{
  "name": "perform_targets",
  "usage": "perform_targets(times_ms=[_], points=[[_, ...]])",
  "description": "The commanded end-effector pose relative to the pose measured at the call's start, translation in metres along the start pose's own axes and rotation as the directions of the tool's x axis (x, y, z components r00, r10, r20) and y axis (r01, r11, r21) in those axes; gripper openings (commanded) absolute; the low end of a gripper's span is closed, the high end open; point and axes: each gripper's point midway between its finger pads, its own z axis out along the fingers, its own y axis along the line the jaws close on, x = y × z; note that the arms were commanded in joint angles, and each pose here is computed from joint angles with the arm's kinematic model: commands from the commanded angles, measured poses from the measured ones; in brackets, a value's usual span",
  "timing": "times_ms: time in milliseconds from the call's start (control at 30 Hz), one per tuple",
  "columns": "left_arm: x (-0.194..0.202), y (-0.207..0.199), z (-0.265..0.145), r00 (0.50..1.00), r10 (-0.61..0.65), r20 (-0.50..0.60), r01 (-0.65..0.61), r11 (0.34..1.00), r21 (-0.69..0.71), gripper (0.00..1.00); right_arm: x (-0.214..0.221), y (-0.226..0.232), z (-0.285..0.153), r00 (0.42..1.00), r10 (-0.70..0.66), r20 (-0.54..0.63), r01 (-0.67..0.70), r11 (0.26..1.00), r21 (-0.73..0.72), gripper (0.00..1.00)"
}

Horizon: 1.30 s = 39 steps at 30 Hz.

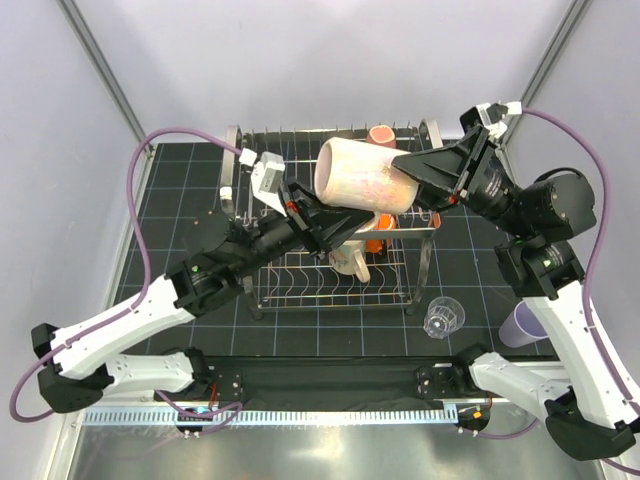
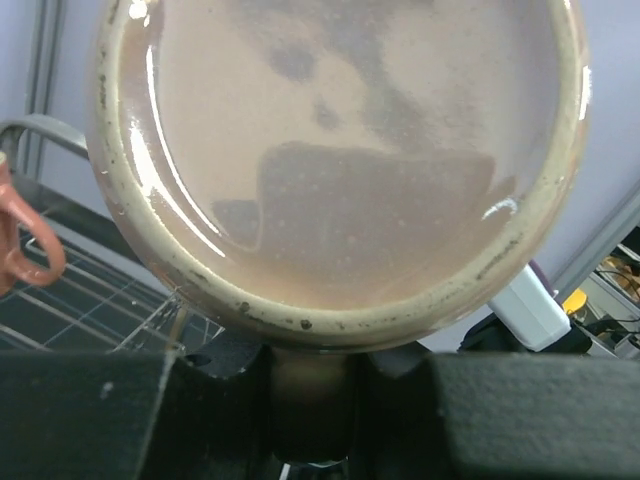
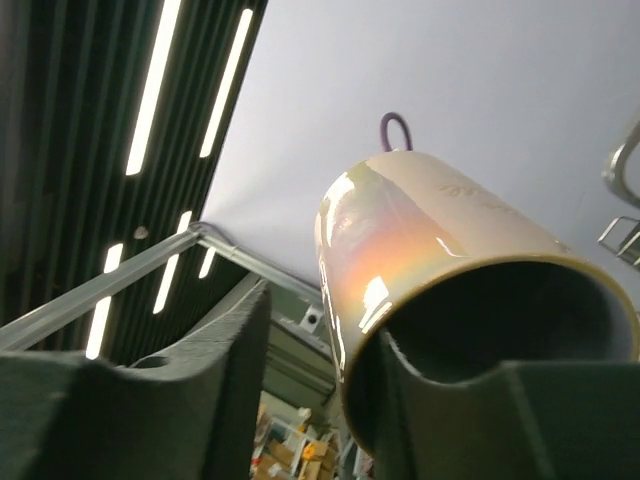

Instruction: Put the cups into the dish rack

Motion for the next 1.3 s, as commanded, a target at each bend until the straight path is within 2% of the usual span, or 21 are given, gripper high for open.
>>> perform_targets(times_ms=[0, 33, 133, 233, 367, 400, 467, 533, 600, 633, 733, 800, 833, 933, 1133, 1167, 1200, 1267], points=[[-0.058, -0.003, -0.016, 0.988, 0.006, 0.155, 0.006, 0.997, -0.076, 0.01, 0.007, 0.022, -0.006, 0.986, -0.164, 0.0, 0.164, 0.986, -0.004, 0.44], [-0.065, -0.004, -0.022, 0.987, 0.013, 0.162, 0.002, 0.996, -0.093, 0.0, 0.004, 0.025, -0.007, 0.981, -0.193, 0.017, 0.193, 0.981, 0.008, 0.51], [-0.075, 0.008, -0.037, 0.987, 0.047, 0.154, -0.015, 0.98, -0.2, 0.0, -0.001, -0.002, -0.01, 0.967, -0.254, 0.017, 0.25, 0.959, 0.131, 0.62], [-0.083, 0.03, -0.05, 0.991, 0.104, 0.087, -0.066, 0.93, -0.362, 0.0, -0.007, -0.025, -0.017, 0.95, -0.311, 0.022, 0.297, 0.924, 0.242, 0.67], [-0.09, 0.053, -0.057, 0.987, 0.163, -0.017, -0.148, 0.846, -0.513, 0.0, -0.015, -0.05, -0.034, 0.921, -0.389, 0.02, 0.352, 0.852, 0.387, 0.68], [-0.103, 0.055, -0.067, 0.982, 0.185, -0.042, -0.176, 0.809, -0.561, 0.0, -0.02, -0.049, -0.039, 0.898, -0.438, 0.032, 0.388, 0.825, 0.411, 0.68], [-0.102, 0.066, -0.067, 0.975, 0.198, -0.102, -0.218, 0.757, -0.616, 0.0, -0.023, -0.058, -0.052, 0.883, -0.468, 0.031, 0.398, 0.783, 0.478, 0.68], [-0.116, 0.069, -0.078, 0.963, 0.228, -0.146, -0.266, 0.705, -0.658, 0.0, -0.031, -0.053, -0.068, 0.834, -0.548, 0.064, 0.436, 0.725, 0.533, 0.68], [-0.112, 0.079, -0.074, 0.948, 0.237, -0.214, -0.319, 0.656, -0.684, 0.0, -0.04, -0.054, -0.086, 0.8, -0.592, 0.097, 0.428, 0.676, 0.599, 0.68], [-0.123, 0.077, -0.081, 0.937, 0.256, -0.236, -0.347, 0.632, -0.692, 0.0, -0.038, -0.046, -0.095, 0.776, -0.621, 0.107, 0.445, 0.66, 0.605, 0.68], [-0.118, 0.087, -0.076, 0.907, 0.279, -0.316, -0.421, 0.579, -0.698, 0.0, -0.041, -0.039, -0.114, 0.736, -0.663, 0.136, 0.443, 0.624, 0.644, 0.68], [-0.119, 0.091, -0.075, 0.892, 0.289, -0.347, -0.451, 0.551, -0.702, 0.0, -0.04, -0.039, -0.12, 0.725, -0.677, 0.126, 0.449, 0.604, 0.659, 0.68], [-0.113, 0.1, -0.073, 0.873, 0.296, -0.388, -0.488, 0.512, -0.707, 0.0, -0.04, -0.037, -0.123, 0.719, -0.684, 0.125, 0.452, 0.596, 0.664, 0.68], [-0.103, 0.118, -0.069, 0.838, 0.289, -0.463, -0.546, 0.451, -0.706, 0.0, -0.038, -0.041, -0.129, 0.714, -0.693, 0.096, 0.461, 0.569, 0.681, 0.68], [-0.09, 0.158, -0.072, 0.832, 0.192, -0.52, -0.548, 0.419, -0.724, 0.0, -0.038, -0.059, -0.139, 0.712, -0.702, 0.002, 0.478, 0.486, 0.732, 0.68], [-0.087, 0.162, -0.071, 0.833, 0.177, -0.524, -0.545, 0.423, -0.724, 0.0, -0.036, -0.064, -0.141, 0.718, -0.696, -0.015, 0.476, 0.476, 0.74, 0.68], [-0.083, 0.163, -0.069, 0.845, 0.153, -0.513, -0.521, 0.454, -0.722, 0.0, -0.037, -0.068, -0.142, 0.717, -0.697, -0.033, 0.481, 0.459, 0.746, 0.68], [-0.076, 0.176, -0.075, 0.845, 0.098, -0.525, -0.507, 0.456, -0.731, 0.0, -0.036, -0.074, -0.145, 0.723, -0.688, -0.055, 0.48, 0.444, 0.757, 0.68]])
